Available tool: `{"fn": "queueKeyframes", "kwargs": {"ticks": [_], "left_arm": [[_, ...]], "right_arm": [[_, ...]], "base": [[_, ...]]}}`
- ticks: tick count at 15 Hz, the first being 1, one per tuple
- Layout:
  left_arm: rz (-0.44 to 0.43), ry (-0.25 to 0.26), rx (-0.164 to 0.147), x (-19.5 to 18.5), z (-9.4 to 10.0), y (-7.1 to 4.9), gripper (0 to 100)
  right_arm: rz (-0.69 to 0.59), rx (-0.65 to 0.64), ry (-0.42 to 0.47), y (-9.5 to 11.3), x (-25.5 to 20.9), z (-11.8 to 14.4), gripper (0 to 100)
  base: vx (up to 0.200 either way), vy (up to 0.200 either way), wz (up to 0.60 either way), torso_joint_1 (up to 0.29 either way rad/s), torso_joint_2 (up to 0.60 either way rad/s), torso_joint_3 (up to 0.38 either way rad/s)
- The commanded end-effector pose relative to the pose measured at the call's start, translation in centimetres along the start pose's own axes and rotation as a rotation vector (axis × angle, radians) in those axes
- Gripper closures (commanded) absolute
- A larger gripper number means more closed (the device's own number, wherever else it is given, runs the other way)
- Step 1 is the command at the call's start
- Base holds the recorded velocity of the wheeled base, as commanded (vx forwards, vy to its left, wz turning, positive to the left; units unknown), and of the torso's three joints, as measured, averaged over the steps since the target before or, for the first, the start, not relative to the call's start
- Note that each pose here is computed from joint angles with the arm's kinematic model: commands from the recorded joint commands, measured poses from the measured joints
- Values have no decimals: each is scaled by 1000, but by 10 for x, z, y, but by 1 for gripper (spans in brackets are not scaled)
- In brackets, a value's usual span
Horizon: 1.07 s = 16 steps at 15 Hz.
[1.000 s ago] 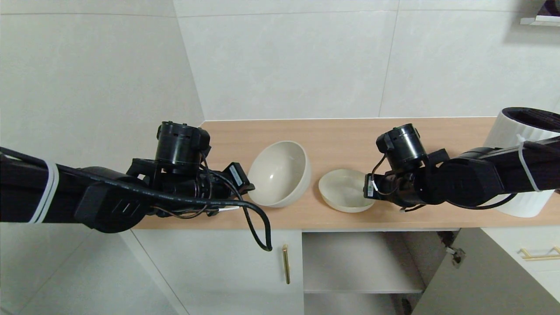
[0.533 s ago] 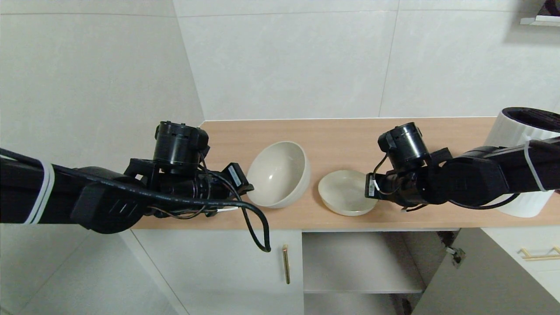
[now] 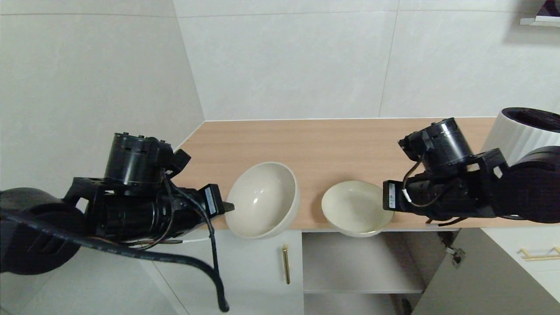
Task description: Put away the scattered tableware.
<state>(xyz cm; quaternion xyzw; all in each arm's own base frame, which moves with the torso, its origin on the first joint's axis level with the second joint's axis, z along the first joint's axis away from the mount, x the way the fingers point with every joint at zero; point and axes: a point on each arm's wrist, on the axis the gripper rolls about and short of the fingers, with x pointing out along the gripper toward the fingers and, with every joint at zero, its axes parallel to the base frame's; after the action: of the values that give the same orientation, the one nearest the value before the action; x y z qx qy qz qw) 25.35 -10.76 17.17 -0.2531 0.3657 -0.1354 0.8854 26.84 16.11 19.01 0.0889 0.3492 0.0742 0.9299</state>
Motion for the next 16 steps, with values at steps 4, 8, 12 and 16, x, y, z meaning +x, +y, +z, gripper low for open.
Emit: {"fn": "queueKeyframes", "kwargs": {"ticks": [4, 8, 12, 16], "left_arm": [[28, 45, 146, -42, -22, 9, 100], [23, 68, 189, -45, -27, 6, 100], [32, 117, 243, -44, -37, 6, 100], [36, 141, 268, -45, -41, 5, 100]], "right_arm": [[155, -82, 50, -18, -54, -18, 100], [157, -148, 94, -14, -46, -29, 100], [162, -165, 116, -11, -44, -35, 100], [170, -197, 127, -9, -44, -40, 100]], "base": [[0, 0, 0, 0, 0, 0], [0, 0, 0, 0, 0, 0], [0, 0, 0, 0, 0, 0], [0, 0, 0, 0, 0, 0]]}}
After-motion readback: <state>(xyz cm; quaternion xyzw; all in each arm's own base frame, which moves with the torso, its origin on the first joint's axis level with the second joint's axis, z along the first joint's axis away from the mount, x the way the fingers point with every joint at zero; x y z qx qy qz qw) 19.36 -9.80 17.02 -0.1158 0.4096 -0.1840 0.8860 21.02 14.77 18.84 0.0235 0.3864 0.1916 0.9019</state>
